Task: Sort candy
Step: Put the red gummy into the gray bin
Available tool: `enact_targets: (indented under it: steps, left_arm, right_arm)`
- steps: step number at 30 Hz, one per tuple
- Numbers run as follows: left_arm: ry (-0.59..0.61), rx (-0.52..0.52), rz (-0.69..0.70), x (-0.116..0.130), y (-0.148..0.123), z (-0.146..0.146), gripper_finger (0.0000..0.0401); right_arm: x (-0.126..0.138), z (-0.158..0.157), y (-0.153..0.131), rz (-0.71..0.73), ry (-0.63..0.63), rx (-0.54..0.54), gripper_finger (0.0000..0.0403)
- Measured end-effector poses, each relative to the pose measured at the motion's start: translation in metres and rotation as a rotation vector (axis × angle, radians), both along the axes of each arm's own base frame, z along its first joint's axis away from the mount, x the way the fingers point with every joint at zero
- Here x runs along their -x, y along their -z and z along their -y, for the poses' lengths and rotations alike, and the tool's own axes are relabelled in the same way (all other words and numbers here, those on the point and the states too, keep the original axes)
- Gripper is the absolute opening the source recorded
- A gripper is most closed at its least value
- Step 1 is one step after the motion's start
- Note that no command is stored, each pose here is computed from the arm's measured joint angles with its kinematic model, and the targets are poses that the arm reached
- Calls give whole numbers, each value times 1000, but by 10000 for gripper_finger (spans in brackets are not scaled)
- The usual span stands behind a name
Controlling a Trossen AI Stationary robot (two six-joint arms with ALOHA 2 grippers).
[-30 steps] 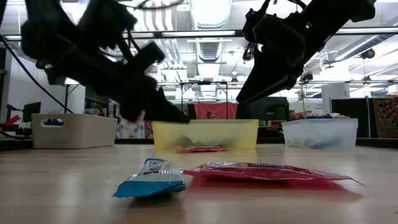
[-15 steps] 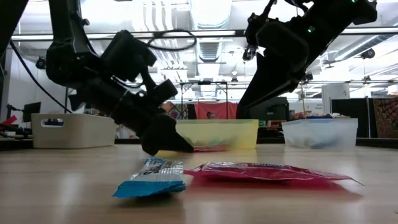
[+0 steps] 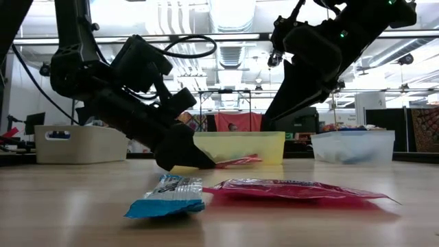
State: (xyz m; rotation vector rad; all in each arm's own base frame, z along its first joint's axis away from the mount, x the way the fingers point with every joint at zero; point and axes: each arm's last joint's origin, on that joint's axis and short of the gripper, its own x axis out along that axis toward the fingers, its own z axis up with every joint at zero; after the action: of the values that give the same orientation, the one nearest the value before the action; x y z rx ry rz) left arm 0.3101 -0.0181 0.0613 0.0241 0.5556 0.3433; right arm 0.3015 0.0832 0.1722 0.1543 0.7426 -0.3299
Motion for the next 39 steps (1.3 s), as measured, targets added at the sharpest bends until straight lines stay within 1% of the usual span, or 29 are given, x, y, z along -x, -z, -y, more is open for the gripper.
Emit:
enact_targets:
  steps: [2, 6, 9, 12, 14, 16, 19, 22, 26, 29, 32, 34, 36, 39]
  left_arm:
    - [46, 9, -10, 0, 0, 1, 9]
    - [184, 44, -18, 0, -5, 9, 2]
    - [248, 72, -19, 1, -9, 17, 1]
    - [303, 82, -18, 0, -10, 20, 0]
    - [314, 89, -18, 0, -10, 21, 0]
    - [320, 97, -18, 0, -10, 21, 0]
    - [317, 104, -17, 0, -10, 21, 0]
    - [321, 108, -15, 0, -11, 21, 0]
    - [327, 108, -12, 0, -11, 22, 0]
    - [327, 108, -12, 0, -11, 22, 0]
    - [330, 105, -12, 0, -11, 22, 0]
    - [336, 99, -10, 0, -11, 22, 0]
    - [339, 97, -7, -1, -12, 22, 0]
    - [342, 98, -1, -2, -15, 22, 0]
  right_arm:
    - [0, 0, 0, 0, 0, 0, 137]
    - [0, -1, 0, -1, -5, -4, 137]
    - [-1, -2, 0, 17, -19, -1, 137]
    - [-5, -6, 9, 9, -109, 77, 137]
    - [-9, -9, 19, 1, -161, 124, 137]
    - [-14, -11, 26, 15, -178, 138, 137]
    - [-23, -6, 34, 52, -148, 135, 141]
    - [-27, -2, 48, 35, -125, 124, 160]
    - [-29, 1, 62, 7, -97, 109, 197]
    - [-30, 3, 70, -16, -72, 121, 222]
    - [-31, 6, 76, -22, -54, 121, 233]
    - [-32, 8, 80, -27, -48, 120, 230]
    - [-33, 9, 83, -33, -51, 115, 216]
    - [-33, 9, 83, -37, -64, 100, 172]
